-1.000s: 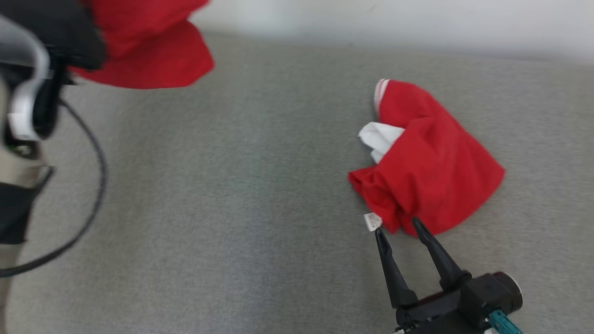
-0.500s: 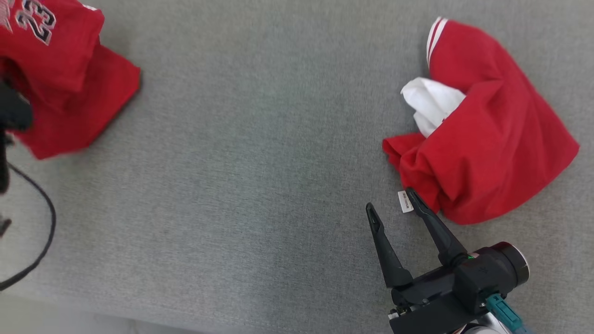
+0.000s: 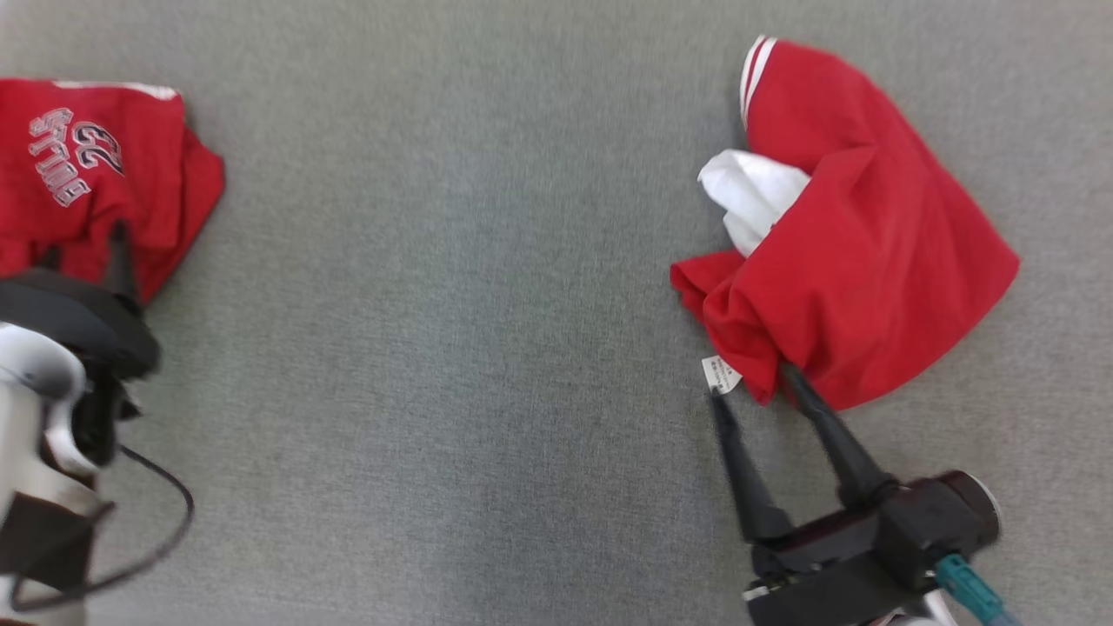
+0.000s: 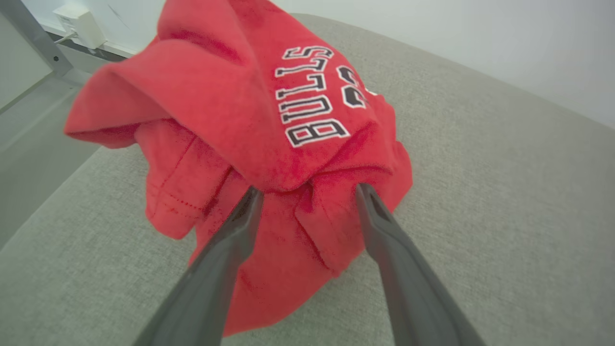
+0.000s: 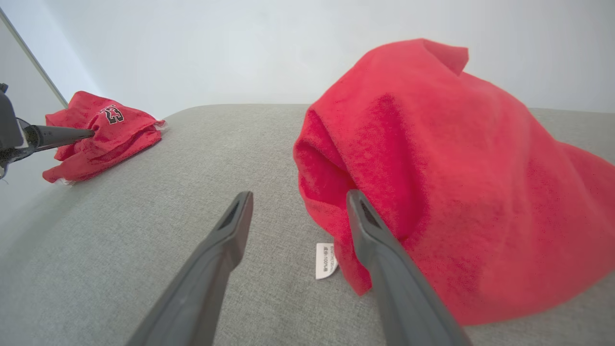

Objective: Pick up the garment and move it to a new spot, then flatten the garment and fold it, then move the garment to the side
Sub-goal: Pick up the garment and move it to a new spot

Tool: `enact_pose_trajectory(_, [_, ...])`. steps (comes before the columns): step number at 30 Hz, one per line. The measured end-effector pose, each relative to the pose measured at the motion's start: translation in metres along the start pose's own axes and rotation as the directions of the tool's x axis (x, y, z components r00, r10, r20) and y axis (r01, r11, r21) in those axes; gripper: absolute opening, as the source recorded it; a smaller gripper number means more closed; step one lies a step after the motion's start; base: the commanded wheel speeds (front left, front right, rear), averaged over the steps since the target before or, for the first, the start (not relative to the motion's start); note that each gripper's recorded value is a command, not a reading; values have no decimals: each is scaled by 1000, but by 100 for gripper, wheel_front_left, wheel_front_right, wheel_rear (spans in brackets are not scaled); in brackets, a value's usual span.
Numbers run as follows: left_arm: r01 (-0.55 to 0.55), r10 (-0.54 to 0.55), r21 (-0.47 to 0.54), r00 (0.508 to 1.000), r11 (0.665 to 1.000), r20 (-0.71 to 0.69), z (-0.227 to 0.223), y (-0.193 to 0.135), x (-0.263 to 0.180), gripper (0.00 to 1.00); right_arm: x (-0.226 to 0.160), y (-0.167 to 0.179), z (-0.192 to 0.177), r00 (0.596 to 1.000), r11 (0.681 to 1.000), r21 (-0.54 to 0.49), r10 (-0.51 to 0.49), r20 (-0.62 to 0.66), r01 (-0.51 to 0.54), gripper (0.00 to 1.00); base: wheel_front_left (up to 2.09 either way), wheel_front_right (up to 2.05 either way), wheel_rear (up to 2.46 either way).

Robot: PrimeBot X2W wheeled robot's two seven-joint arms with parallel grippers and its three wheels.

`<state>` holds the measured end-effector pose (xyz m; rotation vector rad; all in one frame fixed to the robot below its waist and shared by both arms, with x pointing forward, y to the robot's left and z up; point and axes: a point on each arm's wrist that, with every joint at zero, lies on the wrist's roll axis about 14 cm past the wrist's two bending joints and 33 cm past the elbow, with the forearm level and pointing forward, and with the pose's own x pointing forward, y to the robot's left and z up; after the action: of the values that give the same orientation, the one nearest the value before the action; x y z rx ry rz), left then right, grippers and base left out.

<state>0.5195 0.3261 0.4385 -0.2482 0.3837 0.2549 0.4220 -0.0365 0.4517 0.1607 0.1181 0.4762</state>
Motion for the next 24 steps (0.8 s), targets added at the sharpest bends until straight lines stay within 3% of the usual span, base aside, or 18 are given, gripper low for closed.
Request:
enact_pose_trajectory(2, [40, -40, 13, 999, 999, 12, 1, -11, -9, 100, -6, -7, 5, 1000, 1000, -7, -28, 12, 28, 100, 0, 0, 0])
enact_pose_trajectory(9, [225, -200, -91, 954, 970, 222, 19, -61, -64, 100, -36, -26, 28, 990, 993, -10, -121, 76, 122, 100, 0, 0, 0])
enact_pose_trajectory(14, [308, -260, -63, 882, 949, 393, 24, -84, -118, 100, -68, -55, 48, 963, 971, -11, -233, 136, 237, 100, 0, 0, 0])
enact_pose_trajectory(17, [345, -296, -47, 862, 937, 410, 11, -92, -147, 100, -89, -65, 55, 947, 957, -23, -281, 156, 288, 100, 0, 0, 0])
enact_pose_trajectory(22, [402, -387, 67, 803, 913, 454, 5, -116, -190, 100, -117, -75, 70, 920, 935, -52, -334, 203, 351, 100, 0, 0, 0])
enact_pose_trajectory(24, [402, -382, 55, 807, 914, 450, -5, -118, -198, 100, -127, -78, 70, 912, 926, -65, -353, 207, 373, 100, 0, 0, 0])
